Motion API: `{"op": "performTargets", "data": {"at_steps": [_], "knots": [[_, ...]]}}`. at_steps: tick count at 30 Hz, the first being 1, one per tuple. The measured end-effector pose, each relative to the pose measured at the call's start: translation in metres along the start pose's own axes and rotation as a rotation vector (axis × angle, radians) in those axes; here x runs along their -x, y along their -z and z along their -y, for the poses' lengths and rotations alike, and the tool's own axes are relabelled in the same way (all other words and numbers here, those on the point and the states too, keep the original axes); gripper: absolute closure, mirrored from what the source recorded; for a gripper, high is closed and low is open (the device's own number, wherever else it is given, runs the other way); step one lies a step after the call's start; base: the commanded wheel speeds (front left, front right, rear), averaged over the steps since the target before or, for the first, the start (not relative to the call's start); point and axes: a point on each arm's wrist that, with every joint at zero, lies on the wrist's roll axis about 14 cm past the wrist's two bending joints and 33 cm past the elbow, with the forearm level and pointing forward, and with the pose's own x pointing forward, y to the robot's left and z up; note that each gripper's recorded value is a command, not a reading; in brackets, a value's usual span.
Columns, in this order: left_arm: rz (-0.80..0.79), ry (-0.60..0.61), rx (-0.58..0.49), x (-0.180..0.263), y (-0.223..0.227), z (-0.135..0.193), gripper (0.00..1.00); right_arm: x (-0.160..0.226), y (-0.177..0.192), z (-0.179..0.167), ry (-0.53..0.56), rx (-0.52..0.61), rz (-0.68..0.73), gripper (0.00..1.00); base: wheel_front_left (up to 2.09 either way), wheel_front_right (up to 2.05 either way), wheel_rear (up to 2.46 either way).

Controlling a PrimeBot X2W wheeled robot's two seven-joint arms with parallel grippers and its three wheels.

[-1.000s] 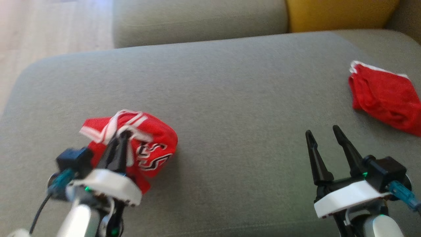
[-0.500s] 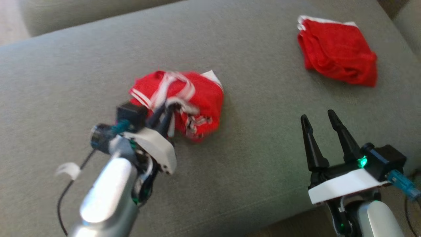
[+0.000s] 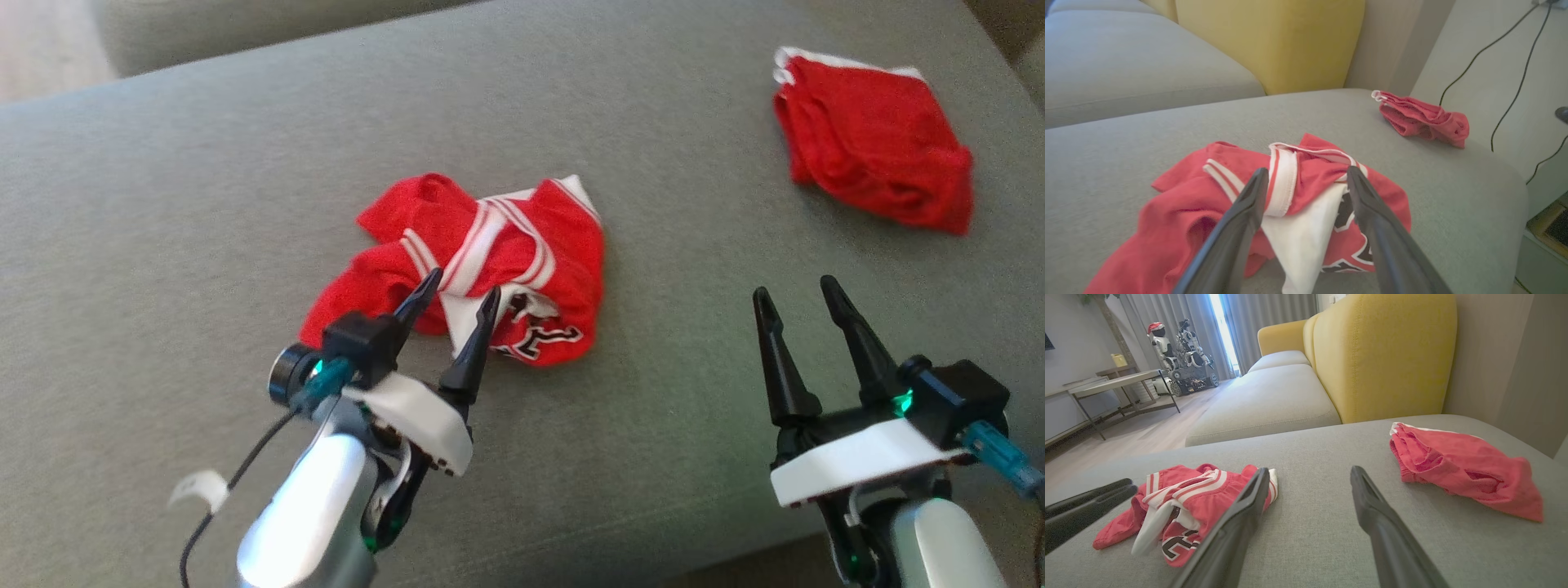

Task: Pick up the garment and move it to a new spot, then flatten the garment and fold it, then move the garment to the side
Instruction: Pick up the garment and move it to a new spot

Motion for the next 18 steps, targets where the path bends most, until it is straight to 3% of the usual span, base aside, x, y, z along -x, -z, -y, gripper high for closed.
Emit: {"op": "performTargets", "data": {"at_steps": [13,18], "knots": [[0.186,-0.461,-0.063,0.100,-0.053,-0.101,0.00,-0.015,-0.013,-0.047,-0.153,0.039,0.022,0.00,0.00,0.00,0.00],[0.191,-0.587,-0.092,0.149,-0.053,-0.121,0.00,-0.007,-0.010,-0.060,-0.193,0.049,0.017,0.00,0.00,0.00,0.00]]}}
